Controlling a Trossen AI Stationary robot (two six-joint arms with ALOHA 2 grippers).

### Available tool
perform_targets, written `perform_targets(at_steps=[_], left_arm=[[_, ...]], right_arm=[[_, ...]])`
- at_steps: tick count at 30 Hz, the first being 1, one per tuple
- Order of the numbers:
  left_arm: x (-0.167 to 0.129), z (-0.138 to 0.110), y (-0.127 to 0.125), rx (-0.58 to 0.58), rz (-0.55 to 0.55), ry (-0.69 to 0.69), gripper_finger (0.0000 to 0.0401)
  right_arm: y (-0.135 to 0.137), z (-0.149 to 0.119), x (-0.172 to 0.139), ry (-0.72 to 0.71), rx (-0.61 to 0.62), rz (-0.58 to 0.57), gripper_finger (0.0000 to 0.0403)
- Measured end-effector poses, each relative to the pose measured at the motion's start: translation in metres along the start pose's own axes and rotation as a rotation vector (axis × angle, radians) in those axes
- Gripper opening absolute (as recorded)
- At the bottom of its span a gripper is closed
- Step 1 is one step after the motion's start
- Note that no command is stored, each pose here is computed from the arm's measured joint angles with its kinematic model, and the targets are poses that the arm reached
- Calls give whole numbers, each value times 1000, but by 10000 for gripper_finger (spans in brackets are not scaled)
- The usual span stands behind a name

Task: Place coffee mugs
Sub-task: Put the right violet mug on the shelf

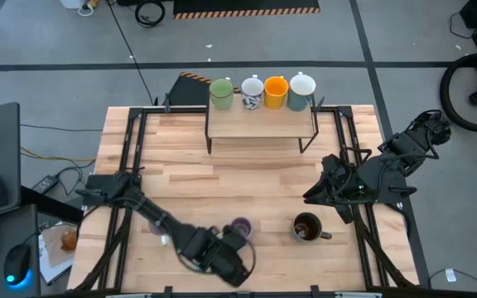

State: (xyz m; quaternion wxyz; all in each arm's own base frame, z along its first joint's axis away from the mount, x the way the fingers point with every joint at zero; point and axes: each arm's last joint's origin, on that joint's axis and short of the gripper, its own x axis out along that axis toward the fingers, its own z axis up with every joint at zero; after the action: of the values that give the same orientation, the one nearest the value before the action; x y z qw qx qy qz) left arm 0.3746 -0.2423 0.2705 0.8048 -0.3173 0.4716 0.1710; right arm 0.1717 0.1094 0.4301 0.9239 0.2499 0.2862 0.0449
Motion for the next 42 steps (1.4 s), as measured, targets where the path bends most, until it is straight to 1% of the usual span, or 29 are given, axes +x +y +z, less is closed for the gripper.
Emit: perform_targets(at_steps=[3,5,8,13,15,19,25,28,31,37,42], left_arm=[[-2,-9,1,-108,35,5,141],[-3,-13,3,-132,64,-13,141],[0,-15,2,-154,77,-54,141],[12,-10,5,-261,101,-49,141],[17,-7,4,-303,89,-55,141],[18,-7,3,-357,72,-50,141],[24,-6,6,-370,110,-51,141],[30,-4,6,-376,102,-48,141],[37,-5,5,-358,105,-44,141],[45,-5,9,-353,146,-32,141],[61,-2,12,-341,165,-8,141]], right_arm=[[0,0,0,-1,-5,0,82],[0,0,0,-1,-10,0,82],[0,0,0,-1,-15,0,82],[0,0,0,-1,-16,1,82],[0,0,0,-2,-15,2,82],[0,1,0,-5,-13,5,82],[1,1,0,-5,-17,6,82],[1,1,0,-6,-20,6,82],[1,1,0,-6,-21,6,82],[1,1,0,-10,-20,11,82],[2,2,0,-17,-26,15,82]])
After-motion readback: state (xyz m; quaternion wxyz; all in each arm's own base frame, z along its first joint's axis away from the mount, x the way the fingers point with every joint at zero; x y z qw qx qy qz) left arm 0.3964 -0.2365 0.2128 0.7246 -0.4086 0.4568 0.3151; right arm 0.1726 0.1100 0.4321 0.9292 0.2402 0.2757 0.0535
